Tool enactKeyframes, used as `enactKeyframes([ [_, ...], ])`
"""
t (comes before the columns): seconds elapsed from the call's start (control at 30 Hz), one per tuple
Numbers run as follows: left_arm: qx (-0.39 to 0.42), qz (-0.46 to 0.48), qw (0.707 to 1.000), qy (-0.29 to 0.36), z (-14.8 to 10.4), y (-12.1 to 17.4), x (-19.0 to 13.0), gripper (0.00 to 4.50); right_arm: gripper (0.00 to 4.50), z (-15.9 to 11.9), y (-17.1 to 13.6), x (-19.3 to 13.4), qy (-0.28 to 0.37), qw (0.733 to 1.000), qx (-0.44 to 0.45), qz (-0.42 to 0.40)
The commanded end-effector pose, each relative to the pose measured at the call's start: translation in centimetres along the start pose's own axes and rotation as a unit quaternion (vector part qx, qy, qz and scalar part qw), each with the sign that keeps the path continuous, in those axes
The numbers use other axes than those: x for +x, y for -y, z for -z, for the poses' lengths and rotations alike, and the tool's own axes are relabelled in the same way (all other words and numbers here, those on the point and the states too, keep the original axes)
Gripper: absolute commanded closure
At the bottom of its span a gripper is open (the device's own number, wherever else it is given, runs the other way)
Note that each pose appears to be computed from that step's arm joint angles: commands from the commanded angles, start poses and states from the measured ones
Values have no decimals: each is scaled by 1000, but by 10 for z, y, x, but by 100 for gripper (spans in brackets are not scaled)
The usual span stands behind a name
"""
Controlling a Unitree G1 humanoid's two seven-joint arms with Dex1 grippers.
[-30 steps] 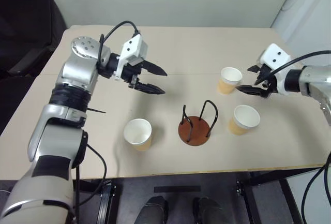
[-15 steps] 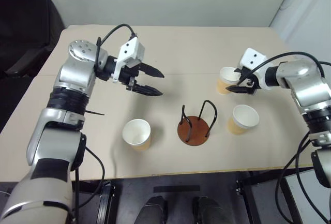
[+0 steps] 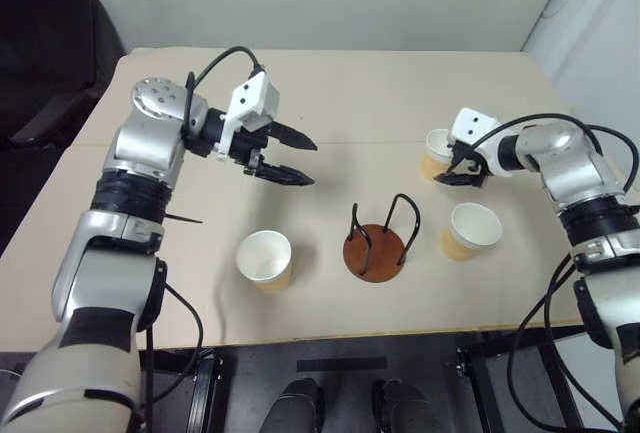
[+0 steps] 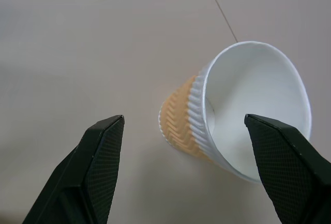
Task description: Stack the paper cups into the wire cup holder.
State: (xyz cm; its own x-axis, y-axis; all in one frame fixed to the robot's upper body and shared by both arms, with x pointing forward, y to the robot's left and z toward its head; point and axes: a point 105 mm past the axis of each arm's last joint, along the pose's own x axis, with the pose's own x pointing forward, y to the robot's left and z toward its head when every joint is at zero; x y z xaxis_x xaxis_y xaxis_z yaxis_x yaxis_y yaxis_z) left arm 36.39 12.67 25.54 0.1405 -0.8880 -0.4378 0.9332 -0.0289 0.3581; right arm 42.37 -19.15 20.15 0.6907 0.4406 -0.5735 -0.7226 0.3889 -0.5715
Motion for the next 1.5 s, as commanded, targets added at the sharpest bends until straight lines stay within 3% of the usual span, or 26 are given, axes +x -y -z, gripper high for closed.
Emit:
enactKeyframes([
  [0.03,27,6,1000,9,-14,1,-4,114,110,-10,11,-5,6,1000,-21,21],
  [0.1,27,7,1000,9,-14,1,-3,114,158,-9,12,-4,4,999,-22,23],
  [0.37,29,14,999,0,-14,3,-1,114,448,-13,16,-9,5,999,-36,29],
  [0.73,15,23,999,34,-27,7,-3,114,448,-53,4,-63,53,996,-64,14],
  [0.87,0,34,998,44,-26,16,-6,114,448,-93,-13,-104,110,992,-68,8],
  [1.1,-2,47,999,6,-11,23,-10,114,448,-126,-44,-148,151,986,-59,-24],
  [1.5,22,54,998,-26,0,15,-3,114,448,-145,-96,-155,149,978,-71,-130],
])
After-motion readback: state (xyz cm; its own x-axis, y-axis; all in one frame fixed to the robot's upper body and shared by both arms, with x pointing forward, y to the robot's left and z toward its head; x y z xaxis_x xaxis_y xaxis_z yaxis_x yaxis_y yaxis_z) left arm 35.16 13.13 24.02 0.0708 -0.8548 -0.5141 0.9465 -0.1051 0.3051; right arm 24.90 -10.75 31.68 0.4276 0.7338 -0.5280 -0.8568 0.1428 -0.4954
